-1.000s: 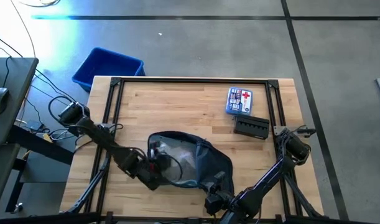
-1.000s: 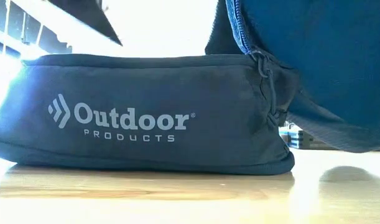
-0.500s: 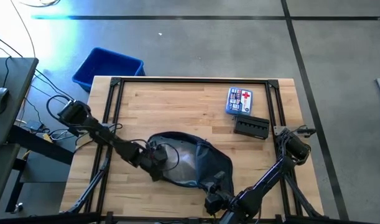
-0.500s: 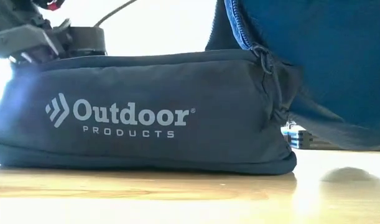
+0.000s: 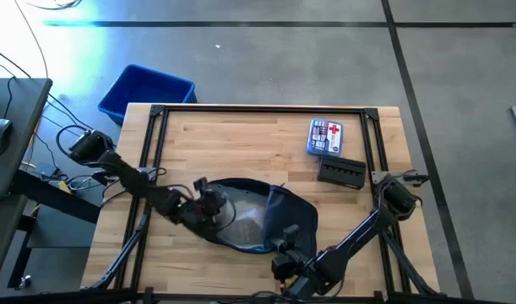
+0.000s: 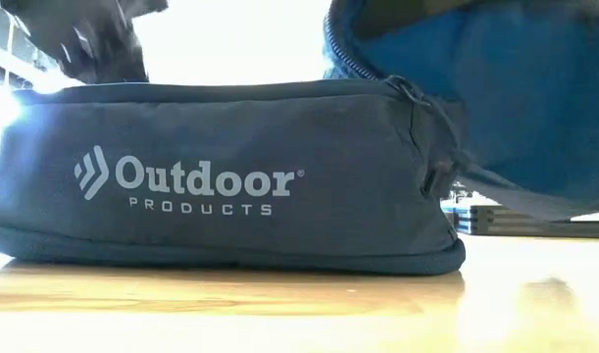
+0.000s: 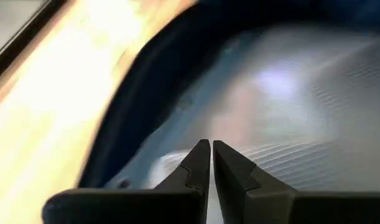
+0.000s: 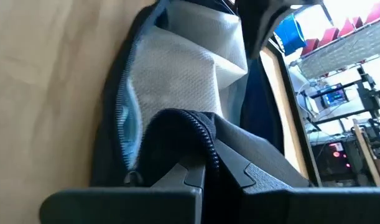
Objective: Unpack backpack
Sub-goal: Put the black medicine organizer into the black backpack
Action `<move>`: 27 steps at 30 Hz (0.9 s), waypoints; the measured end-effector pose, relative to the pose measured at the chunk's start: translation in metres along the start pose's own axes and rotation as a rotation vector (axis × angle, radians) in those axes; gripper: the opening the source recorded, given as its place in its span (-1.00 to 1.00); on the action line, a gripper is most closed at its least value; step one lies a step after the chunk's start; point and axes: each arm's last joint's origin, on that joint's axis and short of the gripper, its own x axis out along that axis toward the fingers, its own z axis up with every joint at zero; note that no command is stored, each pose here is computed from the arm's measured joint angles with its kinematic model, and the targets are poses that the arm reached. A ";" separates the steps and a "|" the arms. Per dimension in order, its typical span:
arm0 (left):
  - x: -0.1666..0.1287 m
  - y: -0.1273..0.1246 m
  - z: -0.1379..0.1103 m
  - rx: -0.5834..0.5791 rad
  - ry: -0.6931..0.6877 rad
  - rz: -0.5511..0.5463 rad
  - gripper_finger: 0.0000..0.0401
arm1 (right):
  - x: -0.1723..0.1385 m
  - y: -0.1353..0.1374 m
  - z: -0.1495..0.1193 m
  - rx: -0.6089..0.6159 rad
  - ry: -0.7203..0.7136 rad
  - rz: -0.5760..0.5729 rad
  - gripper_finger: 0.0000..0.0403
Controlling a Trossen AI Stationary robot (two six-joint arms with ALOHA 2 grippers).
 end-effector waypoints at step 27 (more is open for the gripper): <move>-0.003 -0.015 -0.023 -0.142 0.078 -0.168 -1.00 | 0.188 -0.204 -0.021 0.036 0.411 -0.036 -0.90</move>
